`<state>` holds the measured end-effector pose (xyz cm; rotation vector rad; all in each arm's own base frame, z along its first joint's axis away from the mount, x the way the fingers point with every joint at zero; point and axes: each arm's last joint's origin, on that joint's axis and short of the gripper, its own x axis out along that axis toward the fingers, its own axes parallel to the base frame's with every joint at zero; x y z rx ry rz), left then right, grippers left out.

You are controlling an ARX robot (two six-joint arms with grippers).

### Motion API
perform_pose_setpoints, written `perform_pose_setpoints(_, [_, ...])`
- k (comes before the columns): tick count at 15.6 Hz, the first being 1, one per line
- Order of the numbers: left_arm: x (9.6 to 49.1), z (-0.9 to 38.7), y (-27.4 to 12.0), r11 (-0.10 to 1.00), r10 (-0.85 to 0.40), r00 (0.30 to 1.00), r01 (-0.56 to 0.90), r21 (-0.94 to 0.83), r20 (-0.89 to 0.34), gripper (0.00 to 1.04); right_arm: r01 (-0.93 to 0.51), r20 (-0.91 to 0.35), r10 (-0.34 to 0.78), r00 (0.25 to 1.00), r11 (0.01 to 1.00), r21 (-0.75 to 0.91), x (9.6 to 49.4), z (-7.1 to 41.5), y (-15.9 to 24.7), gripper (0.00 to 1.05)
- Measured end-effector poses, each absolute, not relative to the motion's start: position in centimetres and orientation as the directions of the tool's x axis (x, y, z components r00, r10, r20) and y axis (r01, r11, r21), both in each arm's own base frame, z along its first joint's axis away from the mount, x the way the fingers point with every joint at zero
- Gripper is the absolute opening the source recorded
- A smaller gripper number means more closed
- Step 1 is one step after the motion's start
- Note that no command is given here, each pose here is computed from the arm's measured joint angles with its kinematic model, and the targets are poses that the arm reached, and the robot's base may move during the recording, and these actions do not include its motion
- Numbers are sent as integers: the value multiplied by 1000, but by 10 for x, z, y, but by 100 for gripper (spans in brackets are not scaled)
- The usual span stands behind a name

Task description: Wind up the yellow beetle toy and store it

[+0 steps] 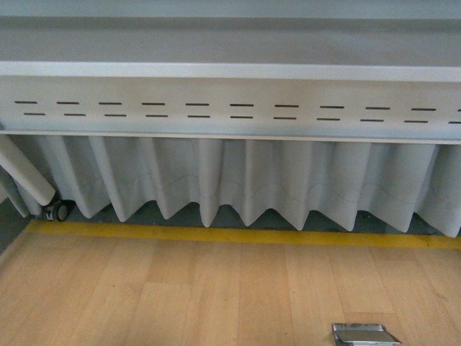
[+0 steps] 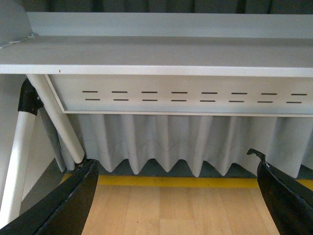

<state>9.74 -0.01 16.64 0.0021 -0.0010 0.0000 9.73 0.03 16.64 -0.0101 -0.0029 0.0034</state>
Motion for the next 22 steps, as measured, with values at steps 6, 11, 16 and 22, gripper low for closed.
perform_pose_setpoints(6, [97, 166, 0, 1000, 0, 1000, 0, 2, 1, 98, -3, 3, 3, 1000, 1000, -10, 97, 166, 0, 98])
perform_pose_setpoints(11, [97, 166, 0, 1000, 0, 1000, 0, 2, 1, 98, -3, 3, 3, 1000, 1000, -10, 97, 166, 0, 98])
perform_pose_setpoints(16, [97, 166, 0, 1000, 0, 1000, 0, 2, 1, 98, -3, 3, 3, 1000, 1000, -10, 97, 166, 0, 98])
perform_pose_setpoints(22, [97, 166, 0, 1000, 2, 1000, -2, 2, -1, 98, -3, 1, 3, 1000, 1000, -10, 97, 166, 0, 98])
